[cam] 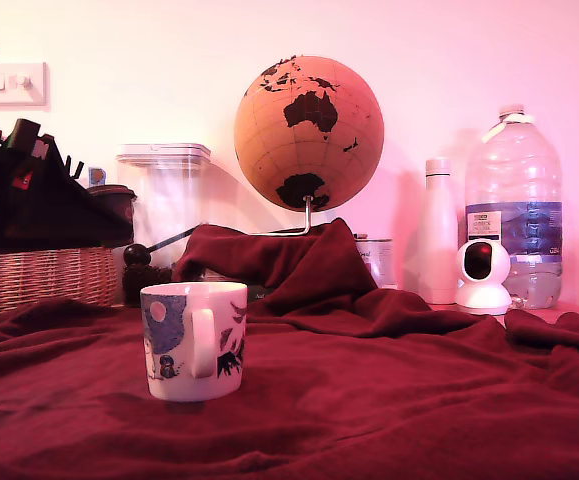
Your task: Pick up the coffee capsules on the table and drop them inside the coffee cup
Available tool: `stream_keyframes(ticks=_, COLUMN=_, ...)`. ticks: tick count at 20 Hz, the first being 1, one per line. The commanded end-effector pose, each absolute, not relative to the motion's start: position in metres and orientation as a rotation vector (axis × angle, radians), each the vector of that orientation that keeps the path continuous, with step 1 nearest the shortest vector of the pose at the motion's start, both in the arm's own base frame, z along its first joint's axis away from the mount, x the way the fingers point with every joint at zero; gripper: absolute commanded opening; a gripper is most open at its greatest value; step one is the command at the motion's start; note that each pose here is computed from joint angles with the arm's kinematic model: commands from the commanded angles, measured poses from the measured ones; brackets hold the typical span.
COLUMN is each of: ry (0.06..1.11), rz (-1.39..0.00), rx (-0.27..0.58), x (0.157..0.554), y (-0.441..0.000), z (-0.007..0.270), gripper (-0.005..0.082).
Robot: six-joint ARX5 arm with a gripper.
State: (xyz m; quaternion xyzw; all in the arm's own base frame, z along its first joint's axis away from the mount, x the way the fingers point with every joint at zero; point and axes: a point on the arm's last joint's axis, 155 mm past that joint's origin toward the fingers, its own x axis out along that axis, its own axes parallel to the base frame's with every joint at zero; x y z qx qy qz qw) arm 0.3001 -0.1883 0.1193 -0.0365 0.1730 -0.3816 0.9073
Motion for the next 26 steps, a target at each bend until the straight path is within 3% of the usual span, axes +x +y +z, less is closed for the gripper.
stream_keyframes(ticks=1, ry=0.366, rz=-0.798, rx=-0.08, x=0.294, y=-0.189, z=0.115, gripper=0.021)
stream_keyframes(ticks=6, ry=0.383, rz=-0.802, rx=-0.081, x=0.295, y=-0.191, z=0.116, gripper=0.021)
stream_keyframes(ticks=18, ry=0.45, rz=-0.818, rx=0.022, x=0.304, y=-0.219, z=0.137, gripper=0.021)
stream_keyframes(ticks=26, ry=0.552, rz=-0.813, rx=0.081, x=0.32, y=-0.227, z=0.133, gripper=0.021)
